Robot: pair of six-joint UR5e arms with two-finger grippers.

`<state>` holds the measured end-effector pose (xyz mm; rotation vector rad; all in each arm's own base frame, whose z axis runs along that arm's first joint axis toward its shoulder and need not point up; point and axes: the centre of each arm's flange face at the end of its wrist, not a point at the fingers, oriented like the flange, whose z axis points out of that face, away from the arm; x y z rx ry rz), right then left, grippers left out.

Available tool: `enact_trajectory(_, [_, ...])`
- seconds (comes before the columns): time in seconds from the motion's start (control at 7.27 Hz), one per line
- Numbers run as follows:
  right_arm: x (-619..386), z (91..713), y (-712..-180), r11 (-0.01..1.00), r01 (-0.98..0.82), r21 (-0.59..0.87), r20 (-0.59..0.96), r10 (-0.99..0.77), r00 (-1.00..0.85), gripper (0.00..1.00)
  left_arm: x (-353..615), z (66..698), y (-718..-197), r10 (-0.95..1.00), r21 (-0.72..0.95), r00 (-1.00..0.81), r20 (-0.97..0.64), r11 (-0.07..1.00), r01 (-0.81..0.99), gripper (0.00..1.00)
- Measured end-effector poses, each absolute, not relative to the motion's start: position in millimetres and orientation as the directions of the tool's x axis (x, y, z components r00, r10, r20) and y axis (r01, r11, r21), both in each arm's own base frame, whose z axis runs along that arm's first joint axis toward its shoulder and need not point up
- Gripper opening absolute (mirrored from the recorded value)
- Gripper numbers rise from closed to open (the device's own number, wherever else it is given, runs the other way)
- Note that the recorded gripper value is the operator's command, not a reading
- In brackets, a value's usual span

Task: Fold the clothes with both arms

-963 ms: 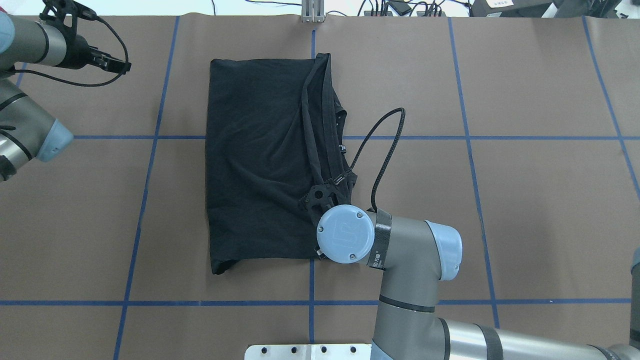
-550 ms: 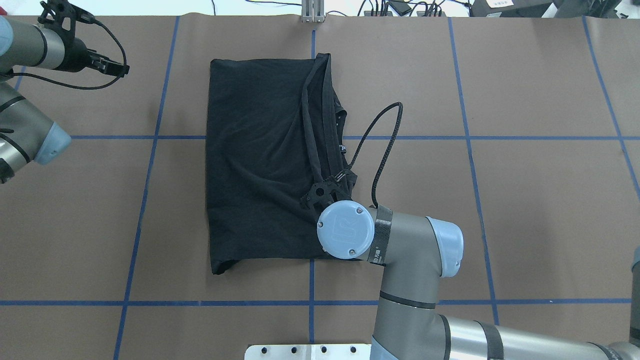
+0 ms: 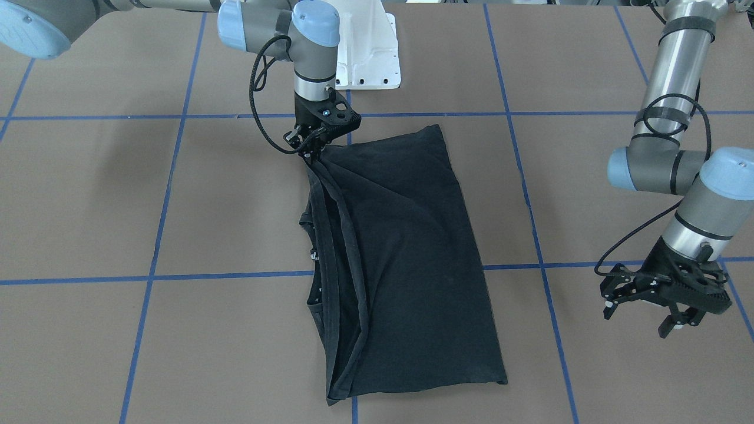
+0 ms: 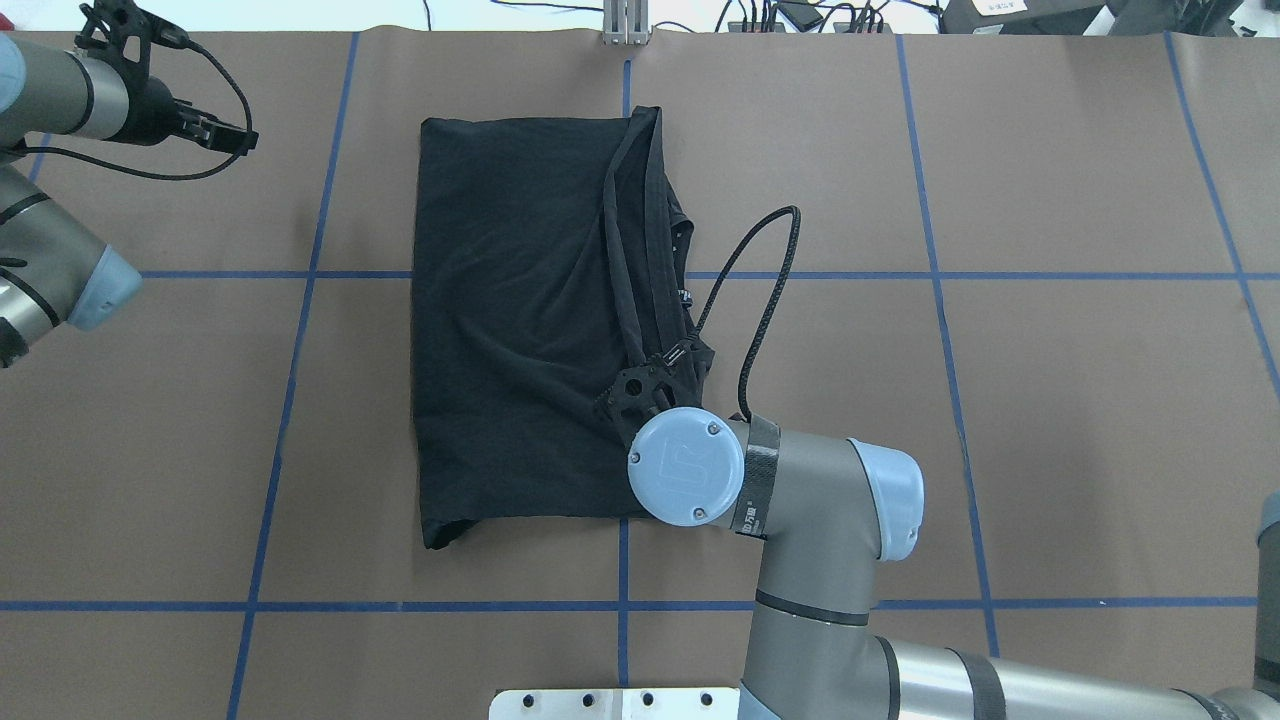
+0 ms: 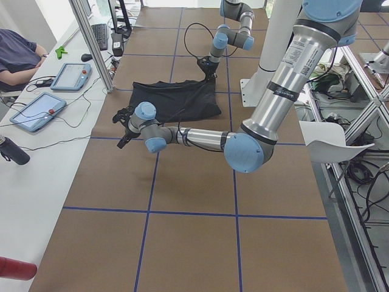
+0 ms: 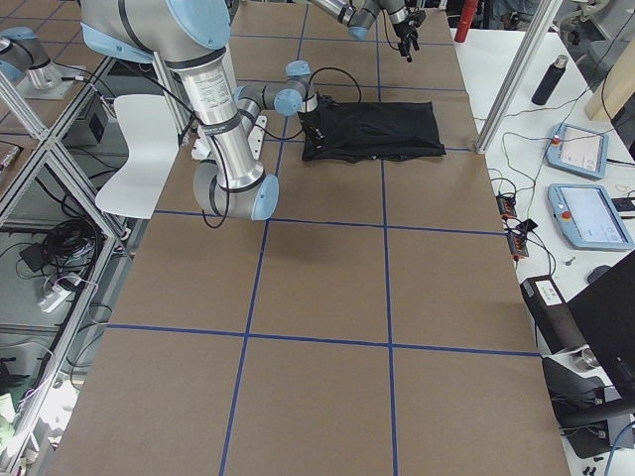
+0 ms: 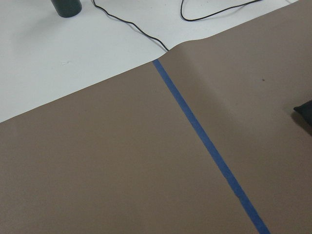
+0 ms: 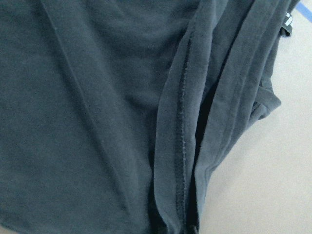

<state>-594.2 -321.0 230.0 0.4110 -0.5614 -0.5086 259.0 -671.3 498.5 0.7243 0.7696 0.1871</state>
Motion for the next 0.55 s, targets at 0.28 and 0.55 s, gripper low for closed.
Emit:
enact_trajectory(0.28, [-594,228,-320,0.803,0.331,0.496,0.401,-0.55,0.733,0.0,259,498,-671,0.406,0.659,0.715,-0.569,0.746,0.1,1.0])
enact_trajectory(0.55, [-578,226,-323,0.804,0.313,0.505,0.412,-0.544,0.731,0.0,259,498,-672,0.407,0.659,0.715,-0.569,0.745,0.1,1.0])
